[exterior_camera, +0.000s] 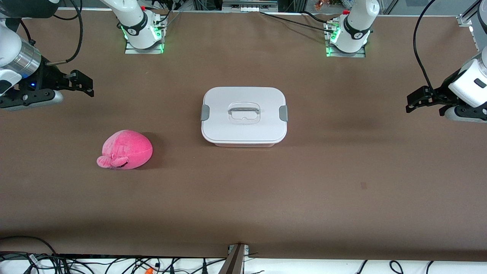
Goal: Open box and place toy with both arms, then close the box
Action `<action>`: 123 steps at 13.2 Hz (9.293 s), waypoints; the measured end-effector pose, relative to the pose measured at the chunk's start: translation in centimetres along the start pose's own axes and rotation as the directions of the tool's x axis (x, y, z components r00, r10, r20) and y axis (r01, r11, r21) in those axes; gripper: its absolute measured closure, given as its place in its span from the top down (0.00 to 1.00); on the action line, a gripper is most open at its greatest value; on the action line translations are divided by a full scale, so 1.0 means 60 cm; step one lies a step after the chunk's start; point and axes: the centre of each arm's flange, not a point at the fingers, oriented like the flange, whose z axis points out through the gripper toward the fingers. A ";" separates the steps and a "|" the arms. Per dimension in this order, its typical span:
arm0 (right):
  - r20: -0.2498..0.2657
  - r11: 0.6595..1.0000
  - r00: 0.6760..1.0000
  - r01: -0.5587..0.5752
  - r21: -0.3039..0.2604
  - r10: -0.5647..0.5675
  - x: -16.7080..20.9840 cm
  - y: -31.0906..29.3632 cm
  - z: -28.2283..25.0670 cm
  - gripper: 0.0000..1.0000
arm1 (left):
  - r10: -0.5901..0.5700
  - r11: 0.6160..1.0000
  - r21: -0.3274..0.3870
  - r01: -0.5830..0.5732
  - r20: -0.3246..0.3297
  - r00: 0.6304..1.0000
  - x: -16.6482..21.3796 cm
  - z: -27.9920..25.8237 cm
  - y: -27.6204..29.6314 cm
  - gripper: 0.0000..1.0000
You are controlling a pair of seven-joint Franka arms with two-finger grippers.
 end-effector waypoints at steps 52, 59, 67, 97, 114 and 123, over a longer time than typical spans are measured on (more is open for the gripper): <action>0.077 1.000 0.997 -0.018 -0.003 0.018 0.154 0.029 0.374 1.00 | 0.972 0.185 -0.015 -0.983 -0.142 0.185 -0.126 0.345 0.761 0.86; 0.090 0.999 0.995 -0.041 0.011 0.040 0.154 0.042 0.481 0.96 | 0.979 0.135 0.024 -0.991 -0.158 0.130 -0.130 0.386 0.786 0.37; 0.092 1.000 0.996 -0.001 0.017 -0.001 0.147 0.062 0.490 0.18 | 0.989 0.075 0.022 -0.997 -0.128 0.071 -0.134 0.357 0.794 0.07; 0.259 0.312 0.333 0.943 -0.119 -0.907 0.023 -0.821 0.430 0.09 | 0.996 0.067 -0.214 -0.975 0.075 0.052 0.101 0.111 0.067 0.07; -0.020 0.550 0.560 0.805 -0.222 -0.828 0.118 -0.782 0.330 1.00 | 0.996 0.068 -0.218 -0.974 0.072 0.053 0.102 0.114 0.057 0.07; -0.162 0.963 0.953 0.266 0.038 -0.256 0.134 -0.161 0.024 1.00 | 0.993 -0.100 -0.232 -0.967 0.033 -0.111 0.086 0.122 0.219 0.07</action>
